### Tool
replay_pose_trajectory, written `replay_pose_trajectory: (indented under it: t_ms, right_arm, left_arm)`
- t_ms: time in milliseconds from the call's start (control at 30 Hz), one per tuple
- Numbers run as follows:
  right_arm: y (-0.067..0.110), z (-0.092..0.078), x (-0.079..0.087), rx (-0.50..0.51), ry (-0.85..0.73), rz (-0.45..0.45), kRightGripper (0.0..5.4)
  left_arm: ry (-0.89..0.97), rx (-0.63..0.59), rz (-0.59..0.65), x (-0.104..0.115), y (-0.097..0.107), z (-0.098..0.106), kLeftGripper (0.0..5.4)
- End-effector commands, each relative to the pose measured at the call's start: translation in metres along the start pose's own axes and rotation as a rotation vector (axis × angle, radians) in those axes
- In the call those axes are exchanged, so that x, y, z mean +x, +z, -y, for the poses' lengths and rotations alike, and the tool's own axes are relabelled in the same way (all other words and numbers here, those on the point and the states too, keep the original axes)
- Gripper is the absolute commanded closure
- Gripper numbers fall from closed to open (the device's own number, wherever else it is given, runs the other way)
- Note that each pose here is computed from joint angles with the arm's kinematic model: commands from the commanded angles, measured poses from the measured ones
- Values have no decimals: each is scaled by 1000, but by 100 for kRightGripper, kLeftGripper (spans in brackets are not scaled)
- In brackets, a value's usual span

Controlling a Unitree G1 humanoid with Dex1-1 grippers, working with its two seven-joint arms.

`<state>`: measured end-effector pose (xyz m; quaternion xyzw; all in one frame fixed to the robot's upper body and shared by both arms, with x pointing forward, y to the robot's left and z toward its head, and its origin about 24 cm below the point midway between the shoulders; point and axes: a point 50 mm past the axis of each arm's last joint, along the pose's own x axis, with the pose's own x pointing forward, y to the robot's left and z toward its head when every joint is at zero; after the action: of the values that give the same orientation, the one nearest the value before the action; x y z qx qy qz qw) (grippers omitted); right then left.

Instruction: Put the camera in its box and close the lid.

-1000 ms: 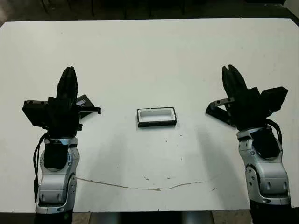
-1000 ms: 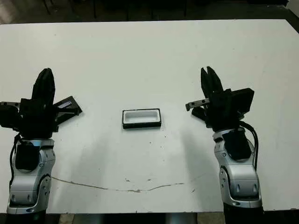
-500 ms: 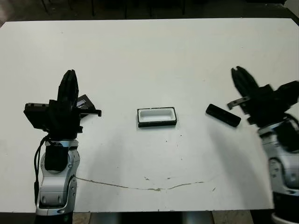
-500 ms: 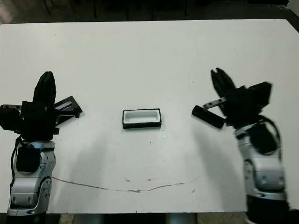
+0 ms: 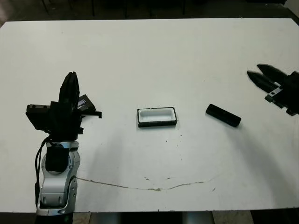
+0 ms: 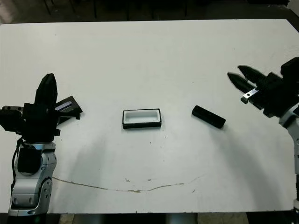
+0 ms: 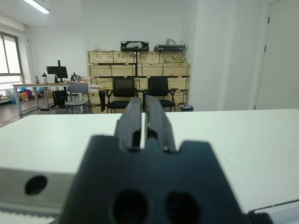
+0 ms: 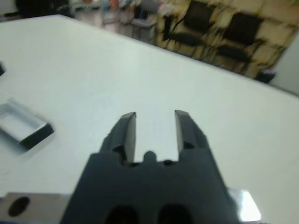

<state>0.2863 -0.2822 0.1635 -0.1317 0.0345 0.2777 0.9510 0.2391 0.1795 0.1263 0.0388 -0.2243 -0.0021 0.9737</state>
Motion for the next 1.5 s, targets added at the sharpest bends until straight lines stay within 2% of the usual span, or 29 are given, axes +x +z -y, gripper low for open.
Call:
replay_pose_trajectory:
  t_ms: [33,233,333,633,900,1200,1500]
  right_arm:
    - [-12,1,0,35,84,-65,324]
    - [-28,-3,3,99,238,-139,216]
    - [-34,-6,5,124,289,-142,164]
    - [-44,-14,7,180,312,-167,7]
    - [-61,-15,6,235,298,-190,2]
    - [-64,-20,4,223,290,-266,2]
    - [-74,-26,3,245,309,-274,2]
  left_arm:
    - [-4,25,-32,-4,-6,-4,540]
    - [-6,21,-39,-3,-6,-4,540]
    - [-6,25,-40,-3,-6,-5,540]
    - [-23,31,-53,-3,-7,-6,540]
    - [-33,32,-58,-2,-8,-7,540]
    - [-16,22,-51,-2,-8,-7,540]
    - [-9,38,-48,-2,-6,-8,540]
